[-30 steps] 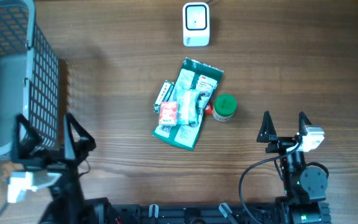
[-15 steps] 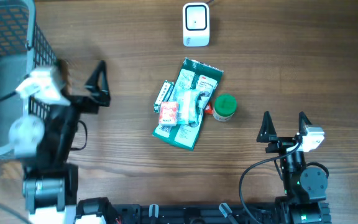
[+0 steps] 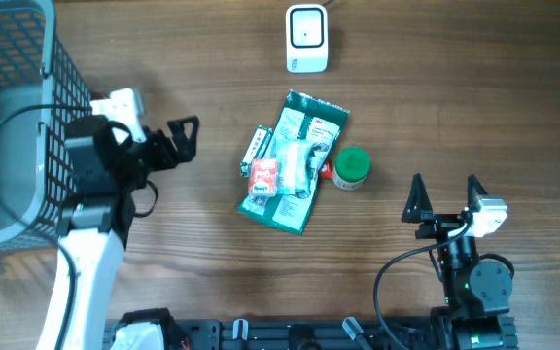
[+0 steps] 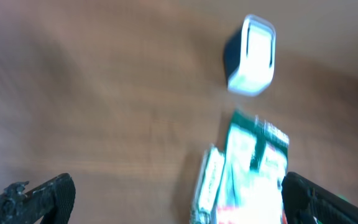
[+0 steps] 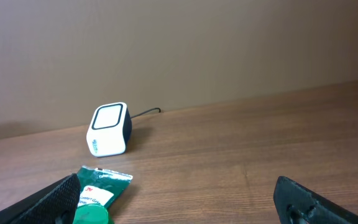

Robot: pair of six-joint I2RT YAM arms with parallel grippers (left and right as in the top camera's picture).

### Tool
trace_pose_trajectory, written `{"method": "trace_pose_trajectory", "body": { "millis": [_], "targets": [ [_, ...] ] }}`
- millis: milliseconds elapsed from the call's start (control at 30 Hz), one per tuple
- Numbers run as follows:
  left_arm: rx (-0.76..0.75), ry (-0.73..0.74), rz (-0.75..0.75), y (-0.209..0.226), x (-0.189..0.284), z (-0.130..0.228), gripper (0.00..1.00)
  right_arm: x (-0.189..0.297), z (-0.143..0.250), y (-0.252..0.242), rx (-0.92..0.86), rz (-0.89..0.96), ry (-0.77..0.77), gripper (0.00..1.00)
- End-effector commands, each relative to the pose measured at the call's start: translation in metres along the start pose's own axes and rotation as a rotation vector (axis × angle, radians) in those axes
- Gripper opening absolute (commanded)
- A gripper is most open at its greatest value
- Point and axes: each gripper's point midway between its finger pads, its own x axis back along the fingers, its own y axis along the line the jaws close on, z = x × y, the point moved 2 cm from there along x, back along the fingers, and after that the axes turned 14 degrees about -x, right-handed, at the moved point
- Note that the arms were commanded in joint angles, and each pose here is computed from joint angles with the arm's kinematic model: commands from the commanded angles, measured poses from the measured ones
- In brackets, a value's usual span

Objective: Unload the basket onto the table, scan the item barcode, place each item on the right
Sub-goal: 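Move the right gripper over the pile toward the green-lidded jar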

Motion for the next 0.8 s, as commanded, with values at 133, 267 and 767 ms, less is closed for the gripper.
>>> {"method": "trace_pose_trajectory", "body": {
  "millis": [133, 267, 767],
  "targets": [
    [0.074, 0.06, 0.274, -0.033, -0.004, 0.009, 1.0, 0.001, -0.008, 0.002, 0.001, -0.01, -0.038, 1.0],
    [0.06, 0.04, 0.345, -0.047, 0.006, 0.005, 1.0, 0.003, -0.022, 0.021, -0.023, -0.117, -0.089, 1.0],
    [0.174, 0.098, 0.357, -0.054, 0.02, 0.007, 0.04, 0.016, -0.139, 0.087, -0.017, -0.147, 0.029, 1.0]
  ]
}}
